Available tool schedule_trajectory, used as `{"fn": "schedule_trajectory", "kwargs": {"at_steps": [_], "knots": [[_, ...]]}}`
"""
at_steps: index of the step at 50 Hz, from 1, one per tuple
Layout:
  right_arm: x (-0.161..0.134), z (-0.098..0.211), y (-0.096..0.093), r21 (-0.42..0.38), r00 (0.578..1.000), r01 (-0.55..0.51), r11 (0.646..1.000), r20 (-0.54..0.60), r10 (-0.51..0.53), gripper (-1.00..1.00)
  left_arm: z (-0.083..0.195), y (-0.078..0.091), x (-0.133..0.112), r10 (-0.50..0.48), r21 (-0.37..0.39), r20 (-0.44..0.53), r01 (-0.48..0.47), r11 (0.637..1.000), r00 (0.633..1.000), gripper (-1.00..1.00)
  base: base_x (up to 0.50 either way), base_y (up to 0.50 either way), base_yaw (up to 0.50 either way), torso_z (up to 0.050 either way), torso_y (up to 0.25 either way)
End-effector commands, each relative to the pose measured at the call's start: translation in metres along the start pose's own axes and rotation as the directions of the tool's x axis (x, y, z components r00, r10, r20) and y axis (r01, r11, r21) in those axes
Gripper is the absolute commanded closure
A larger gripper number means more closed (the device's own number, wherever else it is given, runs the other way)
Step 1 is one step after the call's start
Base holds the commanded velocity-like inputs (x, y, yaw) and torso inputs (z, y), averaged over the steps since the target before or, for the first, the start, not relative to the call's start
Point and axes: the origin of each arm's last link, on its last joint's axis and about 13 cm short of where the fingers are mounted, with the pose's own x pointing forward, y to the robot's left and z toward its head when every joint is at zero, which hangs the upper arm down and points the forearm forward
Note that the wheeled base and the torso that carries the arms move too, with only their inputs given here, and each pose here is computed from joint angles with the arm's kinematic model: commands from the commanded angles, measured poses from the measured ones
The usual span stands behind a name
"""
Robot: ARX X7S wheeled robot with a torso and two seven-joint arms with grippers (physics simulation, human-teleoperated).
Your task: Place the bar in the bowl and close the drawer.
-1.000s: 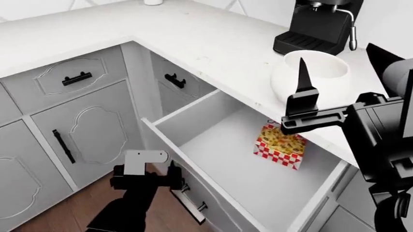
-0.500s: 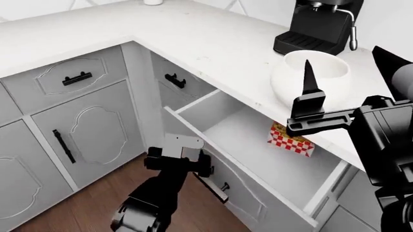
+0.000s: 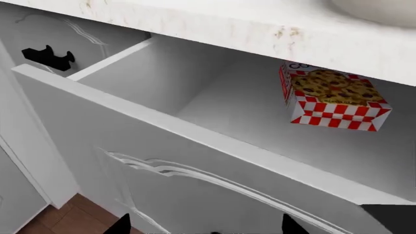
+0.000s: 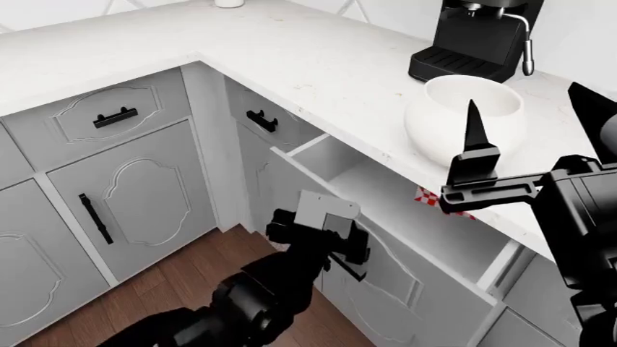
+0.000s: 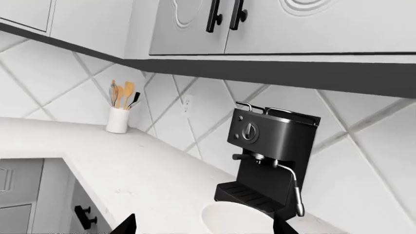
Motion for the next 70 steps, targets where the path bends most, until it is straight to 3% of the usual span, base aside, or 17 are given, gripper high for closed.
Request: {"fn": "schedule_trajectory", "kwargs": {"at_steps": [1, 4, 11, 15, 21, 28, 36, 46, 60, 70], "knots": [[-0.002, -0.004, 0.0, 0.008, 1.0, 0.005, 1.0, -0.009, -0.005, -1.0, 0.014, 0.0, -0.003, -0.014, -0.028, 0.035, 0.015, 1.0, 0.999, -1.0, 0.0, 0.0, 0.0, 0.0, 0.0], [-0.001, -0.005, 0.002, 0.005, 1.0, 0.005, 1.0, -0.009, -0.005, -1.0, 0.02, 0.012, -0.017, -0.006, -0.026, 0.051, 0.008, 1.0, 0.999, -1.0, 0.0, 0.0, 0.0, 0.0, 0.003], [0.002, -0.007, 0.009, -0.012, 0.999, -0.039, 0.999, -0.017, 0.039, -1.0, 0.016, 0.05, -0.079, -0.001, -0.024, 0.065, 0.002, 1.0, 0.998, -1.0, 0.0, 0.0, 0.0, 0.0, 0.0], [-0.001, -0.006, 0.018, -0.006, 0.989, -0.15, 0.989, -0.001, 0.15, -1.0, 0.013, 0.072, -0.116, 0.116, -0.024, 0.092, -0.114, 0.993, 0.989, -1.0, 0.0, 0.0, 0.0, 0.0, 0.0], [-0.009, -0.003, 0.036, 0.013, 0.947, -0.32, 0.947, 0.027, 0.319, -1.0, 0.019, 0.093, -0.153, 0.247, -0.1, 0.167, -0.232, 0.967, 0.955, -1.0, 0.0, 0.0, 0.0, 0.0, 0.0], [-0.018, -0.024, 0.066, 0.06, 0.874, -0.485, 0.872, -0.006, 0.486, -1.0, 0.041, 0.112, -0.179, 0.386, -0.152, 0.278, -0.356, 0.922, 0.88, -1.0, 0.0, 0.0, 0.0, 0.0, 0.0], [-0.015, -0.067, 0.09, 0.148, 0.823, -0.542, 0.827, -0.105, 0.558, -1.0, 0.048, 0.123, -0.188, 0.452, -0.196, 0.318, -0.409, 0.891, 0.833, -1.0, 0.0, 0.0, 0.0, 0.0, 0.0], [-0.011, -0.109, 0.107, 0.235, 0.79, -0.543, 0.806, -0.184, 0.586, -1.0, 0.044, 0.127, -0.187, 0.473, -0.213, 0.315, -0.424, 0.88, 0.823, -1.0, 0.0, 0.0, 0.0, 0.0, 0.0], [-0.016, -0.153, 0.117, 0.299, 0.745, -0.522, 0.799, -0.297, 0.598, -1.0, 0.04, 0.127, -0.187, 0.474, -0.219, 0.305, -0.423, 0.879, 0.826, -1.0, 0.0, 0.0, 0.0, 0.0, 0.0], [-0.007, -0.177, 0.115, 0.325, 0.738, -0.461, 0.825, -0.375, 0.56, -1.0, 0.037, 0.127, -0.187, 0.473, -0.224, 0.299, -0.421, 0.879, 0.829, -1.0, 0.0, 0.0, 0.0, 0.0, 0.0]]}}
